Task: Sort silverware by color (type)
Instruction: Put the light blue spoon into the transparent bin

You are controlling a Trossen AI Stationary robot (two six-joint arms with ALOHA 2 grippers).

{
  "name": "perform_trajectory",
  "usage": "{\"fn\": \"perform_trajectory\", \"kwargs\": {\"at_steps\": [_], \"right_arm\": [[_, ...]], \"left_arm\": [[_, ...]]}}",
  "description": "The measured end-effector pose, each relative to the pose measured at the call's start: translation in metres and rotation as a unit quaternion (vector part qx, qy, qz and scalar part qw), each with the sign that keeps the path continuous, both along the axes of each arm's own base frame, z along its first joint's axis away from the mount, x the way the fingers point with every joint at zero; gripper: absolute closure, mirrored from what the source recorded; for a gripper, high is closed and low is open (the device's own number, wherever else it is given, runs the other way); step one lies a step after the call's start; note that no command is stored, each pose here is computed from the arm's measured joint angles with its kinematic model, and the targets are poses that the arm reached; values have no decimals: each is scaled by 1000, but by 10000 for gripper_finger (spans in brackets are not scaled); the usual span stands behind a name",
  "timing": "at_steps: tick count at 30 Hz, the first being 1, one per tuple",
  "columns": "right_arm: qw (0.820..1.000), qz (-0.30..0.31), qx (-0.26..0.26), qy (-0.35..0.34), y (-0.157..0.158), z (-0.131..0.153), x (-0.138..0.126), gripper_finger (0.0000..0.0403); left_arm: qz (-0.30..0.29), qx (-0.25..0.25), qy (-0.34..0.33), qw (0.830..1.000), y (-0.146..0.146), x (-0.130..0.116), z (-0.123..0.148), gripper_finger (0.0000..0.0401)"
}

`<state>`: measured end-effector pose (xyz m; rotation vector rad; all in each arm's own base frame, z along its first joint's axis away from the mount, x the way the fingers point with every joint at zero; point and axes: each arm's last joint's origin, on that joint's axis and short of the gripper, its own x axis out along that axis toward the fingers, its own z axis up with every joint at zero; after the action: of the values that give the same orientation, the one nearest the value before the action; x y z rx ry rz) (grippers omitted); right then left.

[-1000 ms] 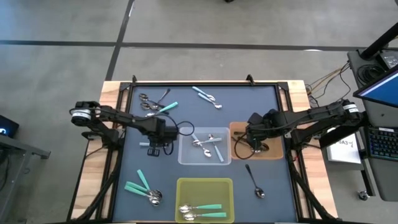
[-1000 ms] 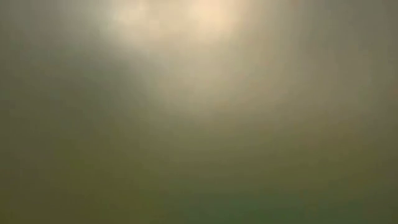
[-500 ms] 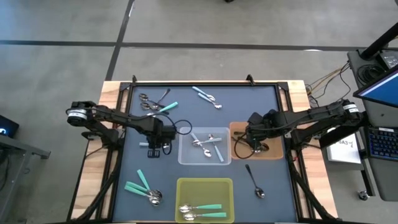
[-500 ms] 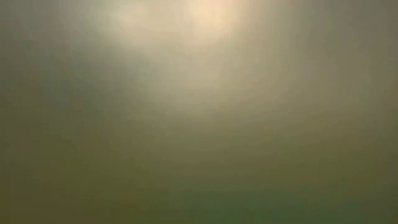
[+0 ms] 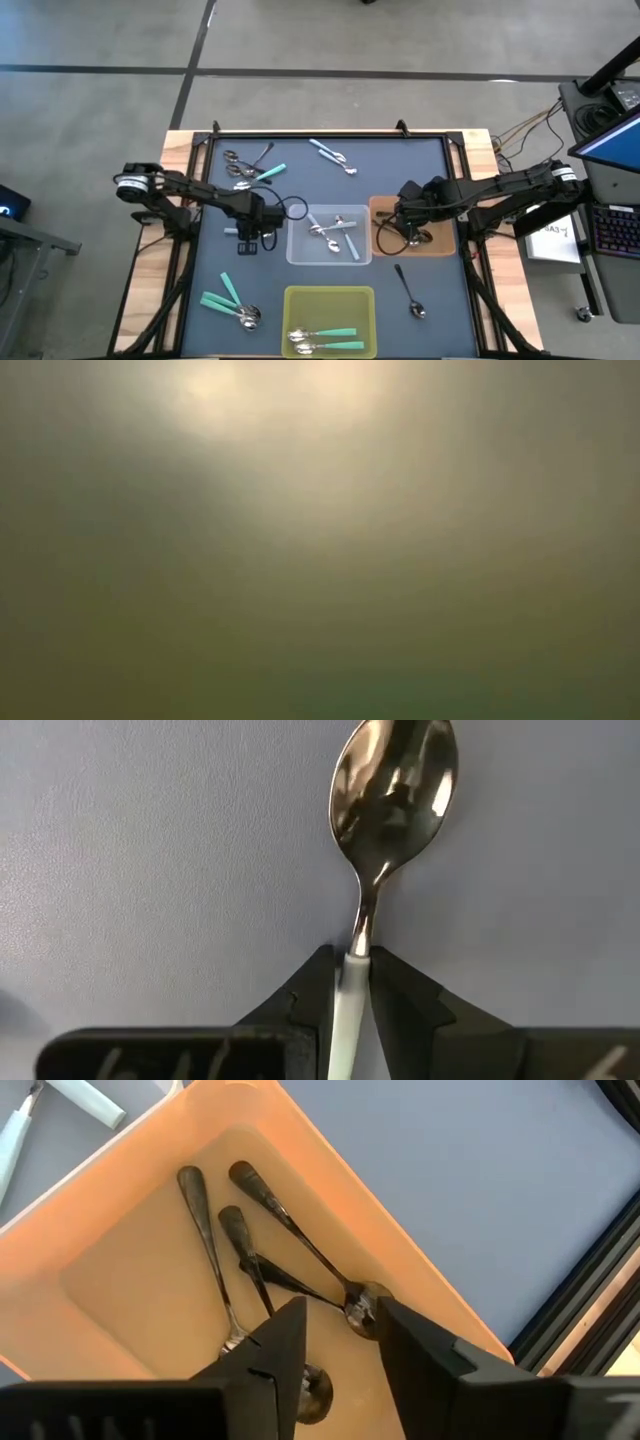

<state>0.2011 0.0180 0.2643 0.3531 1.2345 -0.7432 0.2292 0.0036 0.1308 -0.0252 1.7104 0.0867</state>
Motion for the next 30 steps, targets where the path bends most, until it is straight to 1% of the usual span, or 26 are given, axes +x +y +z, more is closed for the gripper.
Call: {"fn": "perform_trajectory", "kwargs": {"at_steps": [4, 6, 8, 11, 14, 17, 19, 21, 24, 25, 27, 30], "right_arm": [[1000, -5, 1, -3, 0, 0, 0, 285], [1000, -6, 1, -3, 0, 0, 0, 284], [1000, -6, 1, -3, 0, 0, 0, 284], [1000, -6, 1, -3, 0, 0, 0, 284], [1000, -6, 1, -3, 0, 0, 0, 286], [1000, -5, 2, -2, 0, 0, 0, 291], [1000, -5, 2, -2, 0, 0, 0, 294], [1000, -4, 2, -2, 0, 0, 0, 299], [1000, -4, 2, -2, 0, 0, 0, 305], [1000, -4, 1, -2, 0, 0, 0, 306], [1000, -4, 1, -2, 0, 0, 0, 309], [1000, -3, 1, -2, 0, 0, 0, 309]], "left_arm": [[0, 1, 15, 1000, 0, 1, -6, 359], [1, 2, 16, 1000, 0, 2, -5, 375], [14, 6, 10, 1000, 0, 3, -2, 390], [33, 16, -12, 999, 1, 4, 6, 391], [57, 41, -53, 996, 3, 5, 17, 395], [87, 38, -84, 992, 2, 2, 32, 396], [108, 31, -118, 987, 2, 3, 46, 397], [127, 27, -159, 979, 2, 6, 64, 397], [134, 17, -239, 962, 2, 15, 91, 397], [134, 13, -273, 953, 2, 19, 100, 397], [135, 7, -345, 929, 3, 31, 116, 397], [133, -3, -424, 896, 3, 47, 128, 396]]}}
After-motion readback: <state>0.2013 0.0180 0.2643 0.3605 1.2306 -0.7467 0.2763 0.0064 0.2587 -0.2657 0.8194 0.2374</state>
